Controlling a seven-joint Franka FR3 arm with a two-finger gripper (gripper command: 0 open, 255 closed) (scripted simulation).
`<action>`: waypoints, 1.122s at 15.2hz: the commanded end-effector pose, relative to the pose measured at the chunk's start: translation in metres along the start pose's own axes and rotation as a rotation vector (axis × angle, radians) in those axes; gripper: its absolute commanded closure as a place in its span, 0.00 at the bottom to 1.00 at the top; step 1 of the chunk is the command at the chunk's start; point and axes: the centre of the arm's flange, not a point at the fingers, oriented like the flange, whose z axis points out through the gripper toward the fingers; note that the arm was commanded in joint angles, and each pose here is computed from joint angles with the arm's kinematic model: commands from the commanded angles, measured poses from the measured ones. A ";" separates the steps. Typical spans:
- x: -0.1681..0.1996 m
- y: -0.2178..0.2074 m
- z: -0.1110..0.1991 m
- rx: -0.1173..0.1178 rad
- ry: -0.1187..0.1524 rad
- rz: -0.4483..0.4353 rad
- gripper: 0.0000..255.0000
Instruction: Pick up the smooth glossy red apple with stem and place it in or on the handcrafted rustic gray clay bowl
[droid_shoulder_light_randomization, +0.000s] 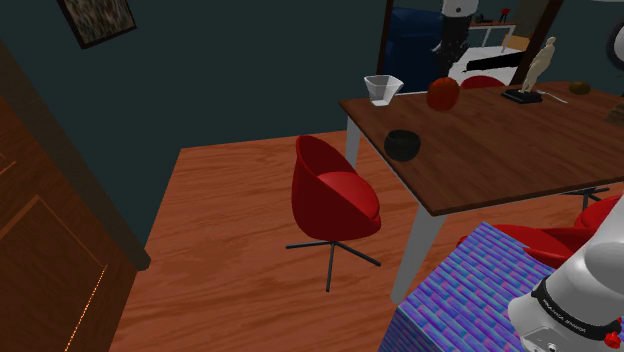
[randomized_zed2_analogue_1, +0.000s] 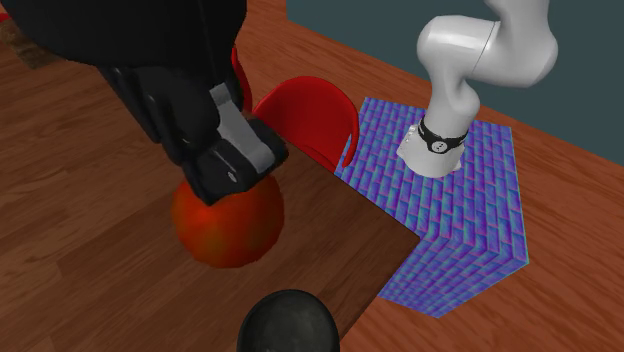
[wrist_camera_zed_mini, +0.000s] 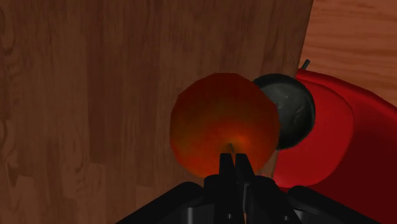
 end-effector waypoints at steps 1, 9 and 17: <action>0.011 -0.021 -0.013 0.000 0.000 0.001 1.00; 0.037 -0.077 -0.030 0.000 0.000 0.001 1.00; 0.036 -0.082 0.012 0.000 0.000 0.001 1.00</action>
